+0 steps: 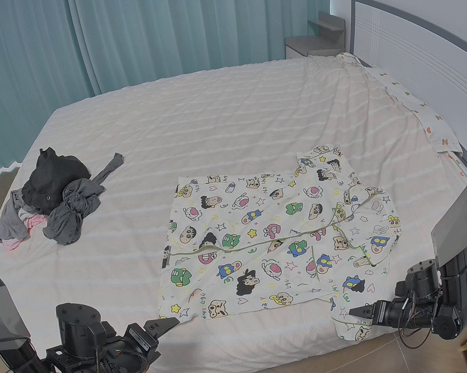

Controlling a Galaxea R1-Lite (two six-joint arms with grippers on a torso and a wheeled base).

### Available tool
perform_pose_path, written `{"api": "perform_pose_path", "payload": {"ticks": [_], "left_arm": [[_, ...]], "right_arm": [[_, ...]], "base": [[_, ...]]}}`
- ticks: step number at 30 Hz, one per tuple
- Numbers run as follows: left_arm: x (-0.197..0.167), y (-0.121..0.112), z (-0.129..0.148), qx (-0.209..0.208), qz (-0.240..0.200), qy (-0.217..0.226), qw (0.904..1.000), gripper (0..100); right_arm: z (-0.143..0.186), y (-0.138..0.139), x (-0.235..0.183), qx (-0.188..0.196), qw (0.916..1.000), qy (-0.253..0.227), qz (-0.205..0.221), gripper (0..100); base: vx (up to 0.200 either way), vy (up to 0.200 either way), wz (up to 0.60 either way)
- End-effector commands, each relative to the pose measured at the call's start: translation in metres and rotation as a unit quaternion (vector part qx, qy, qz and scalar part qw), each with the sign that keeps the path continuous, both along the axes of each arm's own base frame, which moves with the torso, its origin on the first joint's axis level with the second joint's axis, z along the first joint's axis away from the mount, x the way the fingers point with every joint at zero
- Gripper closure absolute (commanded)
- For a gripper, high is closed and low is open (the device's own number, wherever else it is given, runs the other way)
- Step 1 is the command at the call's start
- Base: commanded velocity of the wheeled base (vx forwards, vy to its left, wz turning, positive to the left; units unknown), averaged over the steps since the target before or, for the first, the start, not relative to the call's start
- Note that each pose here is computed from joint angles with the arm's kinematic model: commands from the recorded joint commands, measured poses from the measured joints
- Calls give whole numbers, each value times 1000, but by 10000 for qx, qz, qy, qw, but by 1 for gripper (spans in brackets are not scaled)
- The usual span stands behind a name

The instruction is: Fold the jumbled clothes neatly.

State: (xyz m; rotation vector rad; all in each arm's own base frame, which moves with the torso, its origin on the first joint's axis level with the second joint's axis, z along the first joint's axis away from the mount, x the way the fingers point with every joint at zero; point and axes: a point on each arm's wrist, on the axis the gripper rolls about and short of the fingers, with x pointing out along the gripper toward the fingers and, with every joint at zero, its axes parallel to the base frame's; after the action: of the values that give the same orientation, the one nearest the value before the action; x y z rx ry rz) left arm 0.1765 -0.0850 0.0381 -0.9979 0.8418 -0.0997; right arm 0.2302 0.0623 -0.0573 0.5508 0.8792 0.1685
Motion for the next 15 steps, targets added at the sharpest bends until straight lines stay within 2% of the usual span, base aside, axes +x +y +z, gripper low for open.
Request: {"api": "perform_pose_path", "payload": {"ticks": [1,6,10,15], "left_arm": [[-2,1,-1,21,0,47,10000,0],[-2,1,-1,21,0,47,10000,0],[-2,1,-1,21,0,47,10000,0],[-2,1,-1,21,8,47,10000,0]], "right_arm": [[-3,-3,-3,-139,9999,51,-22,0],[-2,-2,0,-208,9997,-72,72,0],[-1,5,12,-217,9987,-387,240,0],[-2,6,14,-222,9990,-251,301,0]], "base": [[0,0,0],[0,0,0],[0,0,0],[0,0,0]]}}
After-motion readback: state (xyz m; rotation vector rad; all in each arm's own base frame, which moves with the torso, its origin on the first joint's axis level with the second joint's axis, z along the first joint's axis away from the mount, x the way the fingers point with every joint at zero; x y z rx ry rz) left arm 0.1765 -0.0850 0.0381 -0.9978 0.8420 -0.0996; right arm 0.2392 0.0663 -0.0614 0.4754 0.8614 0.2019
